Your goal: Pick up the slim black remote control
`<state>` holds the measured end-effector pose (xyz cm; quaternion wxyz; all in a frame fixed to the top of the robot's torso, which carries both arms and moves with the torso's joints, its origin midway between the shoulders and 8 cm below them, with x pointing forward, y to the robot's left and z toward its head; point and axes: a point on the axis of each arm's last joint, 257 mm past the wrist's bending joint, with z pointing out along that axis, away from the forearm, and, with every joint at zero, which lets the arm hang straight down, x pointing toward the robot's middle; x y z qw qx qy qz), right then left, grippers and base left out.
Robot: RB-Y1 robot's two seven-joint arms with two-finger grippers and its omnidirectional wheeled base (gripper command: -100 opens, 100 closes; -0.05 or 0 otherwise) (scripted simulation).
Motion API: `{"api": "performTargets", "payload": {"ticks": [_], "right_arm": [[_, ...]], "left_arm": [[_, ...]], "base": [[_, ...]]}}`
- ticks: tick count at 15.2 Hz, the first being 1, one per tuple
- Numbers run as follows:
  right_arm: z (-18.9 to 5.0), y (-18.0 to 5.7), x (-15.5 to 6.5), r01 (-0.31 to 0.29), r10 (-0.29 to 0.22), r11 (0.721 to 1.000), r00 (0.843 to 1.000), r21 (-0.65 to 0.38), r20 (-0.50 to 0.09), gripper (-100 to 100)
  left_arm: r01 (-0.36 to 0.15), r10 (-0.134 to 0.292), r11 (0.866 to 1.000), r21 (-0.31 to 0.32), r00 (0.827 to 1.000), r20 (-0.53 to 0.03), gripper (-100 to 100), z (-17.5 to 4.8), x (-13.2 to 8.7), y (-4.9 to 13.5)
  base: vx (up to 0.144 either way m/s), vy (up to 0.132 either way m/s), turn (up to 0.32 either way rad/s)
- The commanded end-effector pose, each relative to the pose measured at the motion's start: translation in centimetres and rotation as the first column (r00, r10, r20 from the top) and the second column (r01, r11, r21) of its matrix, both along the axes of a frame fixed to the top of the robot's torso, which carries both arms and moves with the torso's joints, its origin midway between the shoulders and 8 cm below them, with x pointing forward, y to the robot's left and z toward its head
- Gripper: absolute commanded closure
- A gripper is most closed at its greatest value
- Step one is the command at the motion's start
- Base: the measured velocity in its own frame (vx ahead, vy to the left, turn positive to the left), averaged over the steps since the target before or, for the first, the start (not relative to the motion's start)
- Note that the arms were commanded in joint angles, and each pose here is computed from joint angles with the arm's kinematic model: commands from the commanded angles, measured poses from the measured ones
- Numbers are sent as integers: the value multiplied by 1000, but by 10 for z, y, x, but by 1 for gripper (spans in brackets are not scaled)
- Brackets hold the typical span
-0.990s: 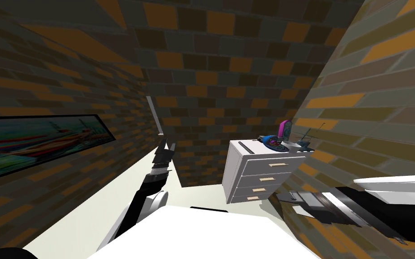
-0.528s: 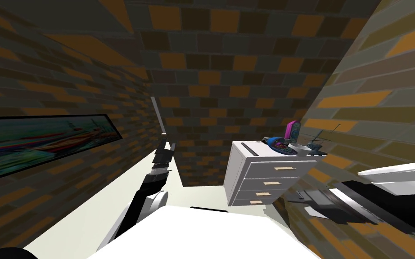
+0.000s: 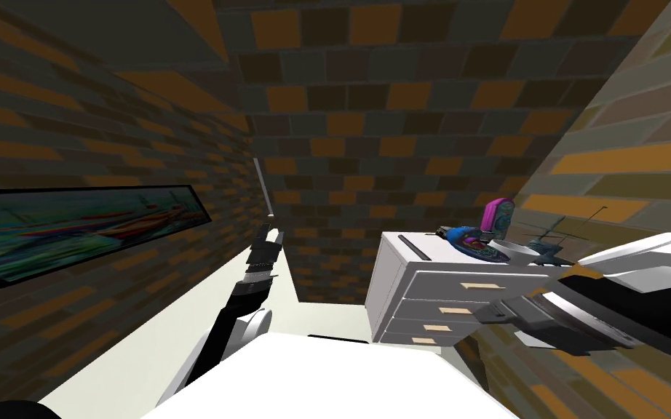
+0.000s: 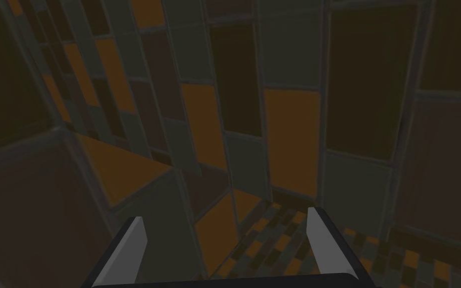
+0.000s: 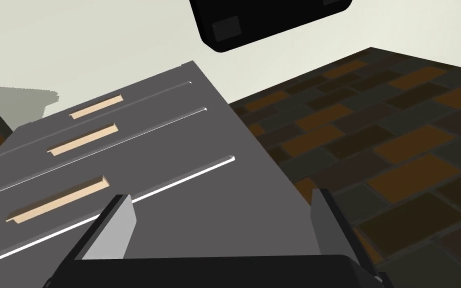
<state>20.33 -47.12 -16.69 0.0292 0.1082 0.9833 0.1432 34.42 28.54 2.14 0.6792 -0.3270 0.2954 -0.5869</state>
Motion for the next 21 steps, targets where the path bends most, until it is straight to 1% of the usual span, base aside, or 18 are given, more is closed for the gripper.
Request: {"api": "performTargets", "payload": {"ticks": [1, 2, 3, 4, 5, 6, 9, 12, 16, 17, 21], "right_arm": [[10, -7, 1, -4, 3, 999, 1000, -38, -14, -100], [12, -8, 2, -8, 7, 999, 1000, -47, -16, -100], [18, -13, 2, -1, -1, 997, 1000, -72, -27, -100], [22, -15, 4, -10, 7, 996, 1000, -89, -30, -100], [27, -19, 4, -3, -1, 994, 999, -108, -39, -100], [31, -21, 5, -12, 7, 992, 999, -124, -43, -100], [44, -26, 9, -15, 5, 985, 998, -173, -60, -100], [49, -25, 12, -18, 4, 981, 997, -195, -72, -100], [49, -22, 14, -18, 3, 980, 997, -196, -81, -100], [49, -23, 14, -18, 3, 980, 997, -196, -78, -100], [35, -37, 14, -15, 5, 980, 998, -198, -55, -100]], "left_arm": [[0, 0, 1000, 0, 1000, 0, 0, 0, 0, 0], [0, 0, 1000, 0, 1000, 0, 0, 0, 0, 0], [0, 0, 1000, 0, 1000, 0, 0, 0, 0, 0], [0, 0, 1000, 0, 1000, 0, 0, 0, 0, 0], [0, 0, 1000, 0, 1000, 0, 0, 0, 0, 0], [0, 0, 1000, 0, 1000, 0, 0, 0, 0, 0], [0, 0, 1000, 0, 1000, 0, 0, 0, 0, 0], [0, 0, 1000, 0, 1000, 0, 0, 0, 0, 0], [0, 0, 1000, 0, 1000, 0, 0, 0, 0, 0], [0, 0, 1000, 0, 1000, 0, 0, 0, 0, 0], [0, 0, 1000, 0, 1000, 0, 0, 0, 0, 0]], "base": [[68, -3, 142], [51, -4, 64], [62, 5, 118], [75, 0, 128], [102, 1, 188], [118, -3, 173], [146, -13, 157], [177, -21, 175], [217, -35, 165], [130, -32, 55], [-25, 42, -4]]}}
